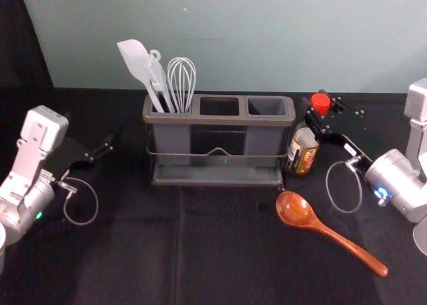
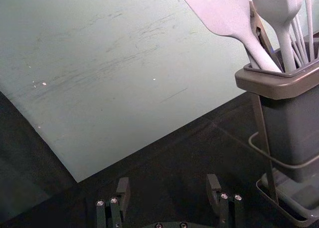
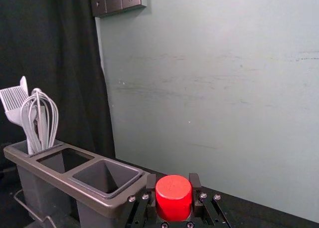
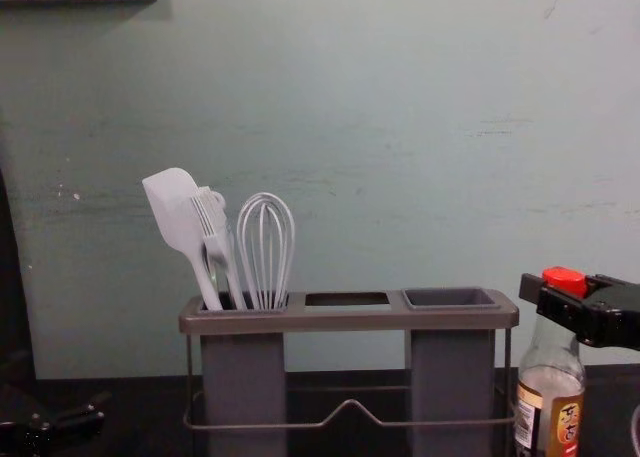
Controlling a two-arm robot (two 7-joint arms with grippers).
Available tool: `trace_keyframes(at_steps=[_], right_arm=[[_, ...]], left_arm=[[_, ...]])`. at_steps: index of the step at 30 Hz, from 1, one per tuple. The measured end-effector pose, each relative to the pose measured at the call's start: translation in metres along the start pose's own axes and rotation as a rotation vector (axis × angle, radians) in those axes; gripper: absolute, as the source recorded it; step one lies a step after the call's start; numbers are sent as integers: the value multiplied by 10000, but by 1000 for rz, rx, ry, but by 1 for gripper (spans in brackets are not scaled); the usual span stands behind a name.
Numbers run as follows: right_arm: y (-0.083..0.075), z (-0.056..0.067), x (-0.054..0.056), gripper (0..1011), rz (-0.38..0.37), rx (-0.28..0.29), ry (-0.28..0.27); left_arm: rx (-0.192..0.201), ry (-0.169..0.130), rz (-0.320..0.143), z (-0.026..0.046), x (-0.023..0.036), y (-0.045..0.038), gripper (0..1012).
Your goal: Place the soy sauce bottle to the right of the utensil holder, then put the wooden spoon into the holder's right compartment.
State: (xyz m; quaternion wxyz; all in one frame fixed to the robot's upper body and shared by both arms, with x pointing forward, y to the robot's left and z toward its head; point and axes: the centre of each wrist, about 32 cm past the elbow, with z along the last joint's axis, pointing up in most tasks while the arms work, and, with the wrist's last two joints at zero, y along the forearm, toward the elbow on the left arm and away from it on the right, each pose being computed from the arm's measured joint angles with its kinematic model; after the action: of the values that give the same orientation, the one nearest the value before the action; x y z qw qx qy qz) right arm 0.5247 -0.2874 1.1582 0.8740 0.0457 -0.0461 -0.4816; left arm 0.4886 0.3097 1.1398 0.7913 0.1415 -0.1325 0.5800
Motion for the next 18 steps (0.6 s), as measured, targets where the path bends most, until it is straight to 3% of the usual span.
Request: trace_keyframes(at_steps=[15, 18], right_arm=[[35, -22, -13, 393, -4, 8, 3], [37, -27, -12, 445, -5, 9, 4]], left_arm=[[0, 0, 0, 0, 0, 0, 1005], [0, 0, 0, 0, 0, 0, 1005]])
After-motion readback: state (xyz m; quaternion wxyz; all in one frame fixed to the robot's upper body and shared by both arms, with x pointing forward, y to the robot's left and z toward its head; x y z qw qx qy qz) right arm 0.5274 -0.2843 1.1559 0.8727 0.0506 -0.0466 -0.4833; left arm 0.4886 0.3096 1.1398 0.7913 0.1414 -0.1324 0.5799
